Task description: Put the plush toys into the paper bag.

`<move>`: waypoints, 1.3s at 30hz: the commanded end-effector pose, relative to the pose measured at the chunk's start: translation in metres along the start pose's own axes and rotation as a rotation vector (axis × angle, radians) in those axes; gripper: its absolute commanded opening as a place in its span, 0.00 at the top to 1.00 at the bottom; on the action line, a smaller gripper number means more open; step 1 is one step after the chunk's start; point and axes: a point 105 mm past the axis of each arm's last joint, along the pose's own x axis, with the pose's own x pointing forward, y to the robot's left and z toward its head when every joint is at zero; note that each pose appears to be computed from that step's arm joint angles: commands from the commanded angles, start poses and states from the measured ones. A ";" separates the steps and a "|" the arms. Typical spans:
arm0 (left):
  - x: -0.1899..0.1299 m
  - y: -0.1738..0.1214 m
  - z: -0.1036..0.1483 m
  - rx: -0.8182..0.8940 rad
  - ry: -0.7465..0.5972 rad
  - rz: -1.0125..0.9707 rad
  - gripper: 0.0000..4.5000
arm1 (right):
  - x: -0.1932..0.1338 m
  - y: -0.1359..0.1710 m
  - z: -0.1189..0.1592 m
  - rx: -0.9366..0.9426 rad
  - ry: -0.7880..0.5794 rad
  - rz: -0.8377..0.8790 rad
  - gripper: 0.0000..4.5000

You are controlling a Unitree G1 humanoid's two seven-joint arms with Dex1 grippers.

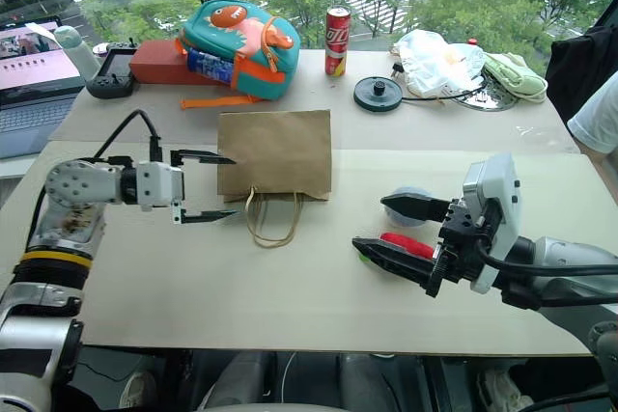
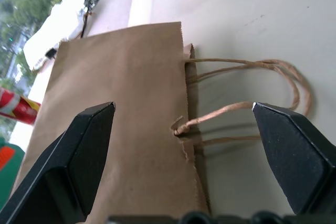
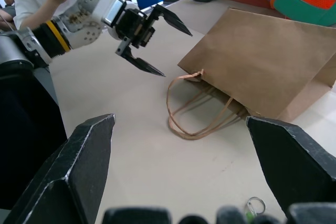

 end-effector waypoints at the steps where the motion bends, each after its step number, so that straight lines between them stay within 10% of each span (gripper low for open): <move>1: 0.007 0.010 0.000 0.106 -0.012 0.058 0.00 | -0.003 0.008 0.013 -0.057 -0.043 -0.011 0.01; 11: 0.027 -0.002 -0.007 0.087 -0.051 0.040 0.00 | -0.004 0.011 0.013 -0.056 -0.043 -0.045 0.01; 24: 0.027 -0.003 -0.008 0.065 -0.058 0.040 0.97 | -0.003 0.011 0.012 -0.051 -0.047 -0.057 0.00; 39: 0.005 0.009 -0.008 0.030 -0.047 0.081 0.99 | 0.001 0.009 0.006 -0.044 -0.037 -0.073 0.00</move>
